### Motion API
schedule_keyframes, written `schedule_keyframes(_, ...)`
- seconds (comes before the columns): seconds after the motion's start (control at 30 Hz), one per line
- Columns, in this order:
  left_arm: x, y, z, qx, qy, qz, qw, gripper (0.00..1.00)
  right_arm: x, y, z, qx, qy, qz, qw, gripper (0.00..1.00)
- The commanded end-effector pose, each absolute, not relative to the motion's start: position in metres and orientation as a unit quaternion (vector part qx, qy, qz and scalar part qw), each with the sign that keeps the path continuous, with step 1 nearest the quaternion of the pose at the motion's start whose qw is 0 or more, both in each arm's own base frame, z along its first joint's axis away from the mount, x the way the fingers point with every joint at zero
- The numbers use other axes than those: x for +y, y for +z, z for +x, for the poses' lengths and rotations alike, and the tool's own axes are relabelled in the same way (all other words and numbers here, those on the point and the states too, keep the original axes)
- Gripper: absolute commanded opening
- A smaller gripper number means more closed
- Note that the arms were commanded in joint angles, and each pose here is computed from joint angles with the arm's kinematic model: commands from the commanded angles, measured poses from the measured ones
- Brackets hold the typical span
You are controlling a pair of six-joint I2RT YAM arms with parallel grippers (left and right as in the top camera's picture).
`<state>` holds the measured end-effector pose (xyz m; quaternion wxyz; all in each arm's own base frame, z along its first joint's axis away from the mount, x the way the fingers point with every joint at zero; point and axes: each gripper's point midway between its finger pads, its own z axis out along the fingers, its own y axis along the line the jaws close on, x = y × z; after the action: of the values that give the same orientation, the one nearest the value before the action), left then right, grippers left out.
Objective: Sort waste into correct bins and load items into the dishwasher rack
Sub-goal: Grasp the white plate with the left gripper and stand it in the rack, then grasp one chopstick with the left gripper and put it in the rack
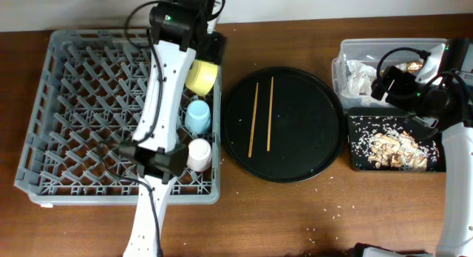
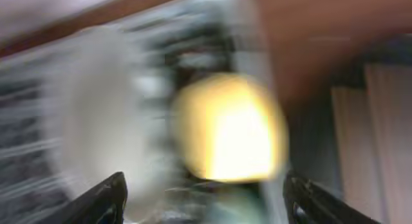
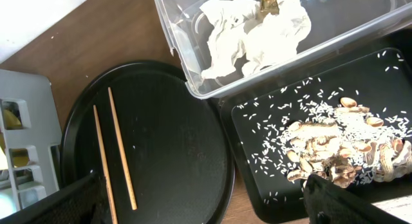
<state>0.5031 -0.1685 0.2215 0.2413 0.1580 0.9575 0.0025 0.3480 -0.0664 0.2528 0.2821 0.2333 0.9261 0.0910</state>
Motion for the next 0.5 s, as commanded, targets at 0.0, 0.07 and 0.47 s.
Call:
schedule_keyframes(0.0, -0.252, 0.239, 0.451, 0.933, -0.208, 0.225, 0.189, 0.68, -0.071, 0.253, 0.347, 0.925, 0.082, 0.237, 0.284, 0.99)
schedule_keyframes(0.07, -0.271, 0.199, 0.438, 0.946, -0.163, 0.242, 0.138, 0.68, -0.071, 0.253, 0.347, 0.925, 0.082, 0.237, 0.284, 0.99)
schedule_keyframes(0.47, -0.289, 0.002, 0.402, 0.976, -0.051, 0.211, -0.002, 0.28, -0.071, 0.253, 0.347, 0.925, 0.082, 0.237, 0.284, 0.98)
